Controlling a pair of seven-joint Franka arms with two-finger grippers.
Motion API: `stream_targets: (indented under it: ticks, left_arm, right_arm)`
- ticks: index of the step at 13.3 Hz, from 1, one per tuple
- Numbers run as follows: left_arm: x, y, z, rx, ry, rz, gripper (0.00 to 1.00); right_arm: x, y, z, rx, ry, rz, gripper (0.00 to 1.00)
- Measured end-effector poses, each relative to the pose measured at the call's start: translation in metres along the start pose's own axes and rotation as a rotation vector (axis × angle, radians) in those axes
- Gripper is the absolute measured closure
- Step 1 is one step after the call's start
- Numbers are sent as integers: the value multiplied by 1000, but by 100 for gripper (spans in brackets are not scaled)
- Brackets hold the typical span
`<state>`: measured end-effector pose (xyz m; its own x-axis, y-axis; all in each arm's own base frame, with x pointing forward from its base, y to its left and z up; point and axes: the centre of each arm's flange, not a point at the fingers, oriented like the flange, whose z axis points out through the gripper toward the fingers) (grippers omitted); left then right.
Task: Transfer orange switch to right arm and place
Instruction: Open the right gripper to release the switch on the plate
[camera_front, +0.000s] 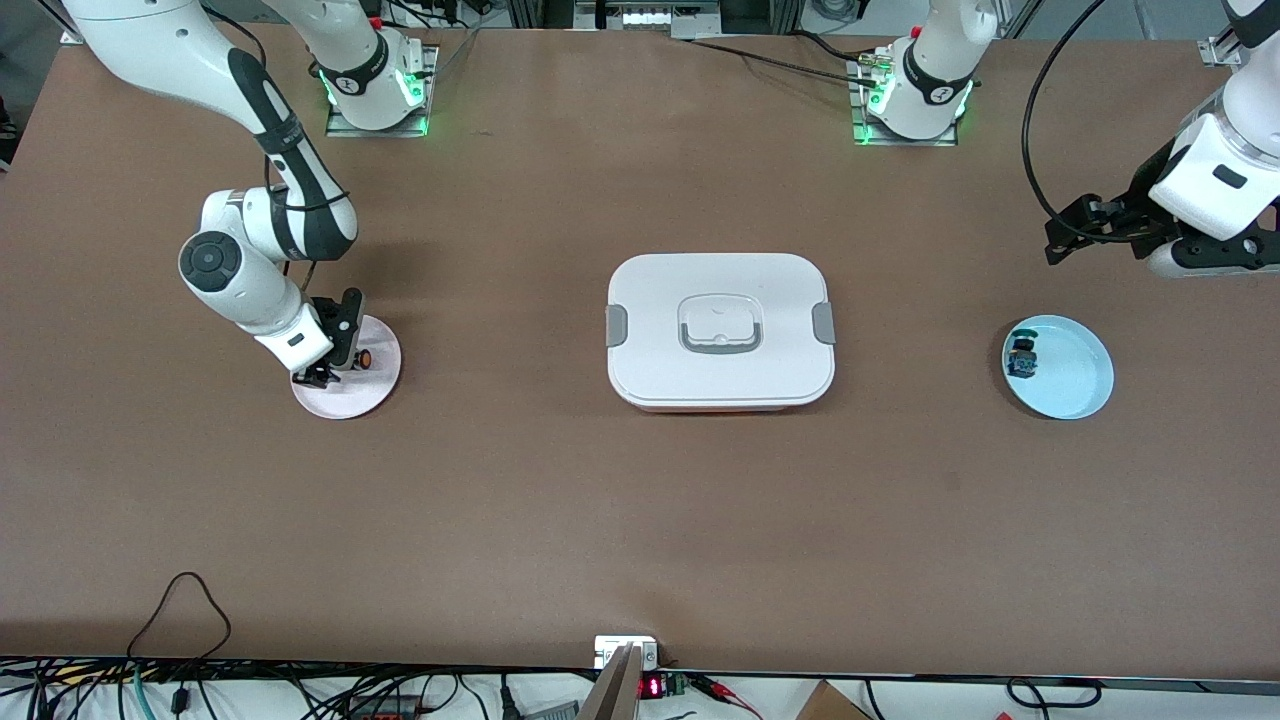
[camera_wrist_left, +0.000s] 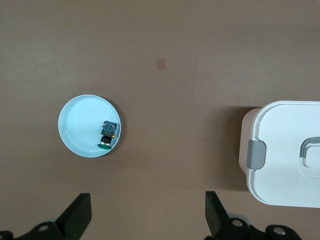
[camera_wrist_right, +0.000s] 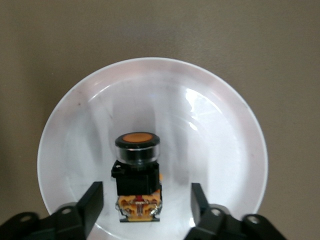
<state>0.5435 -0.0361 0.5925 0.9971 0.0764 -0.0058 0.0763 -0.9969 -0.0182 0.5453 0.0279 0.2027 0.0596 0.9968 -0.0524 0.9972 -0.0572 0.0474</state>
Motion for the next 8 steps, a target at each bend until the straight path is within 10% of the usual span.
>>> stream_targets:
  ticks: [2,8]
  left_arm:
    - [0,0,0,0,0,26,0]
    - [1,0,0,-1,8,59,0]
  right_arm:
    - [-2,7,-20,-28,1,5,0]
    - [-10,56,-149,-38,-4,55,0]
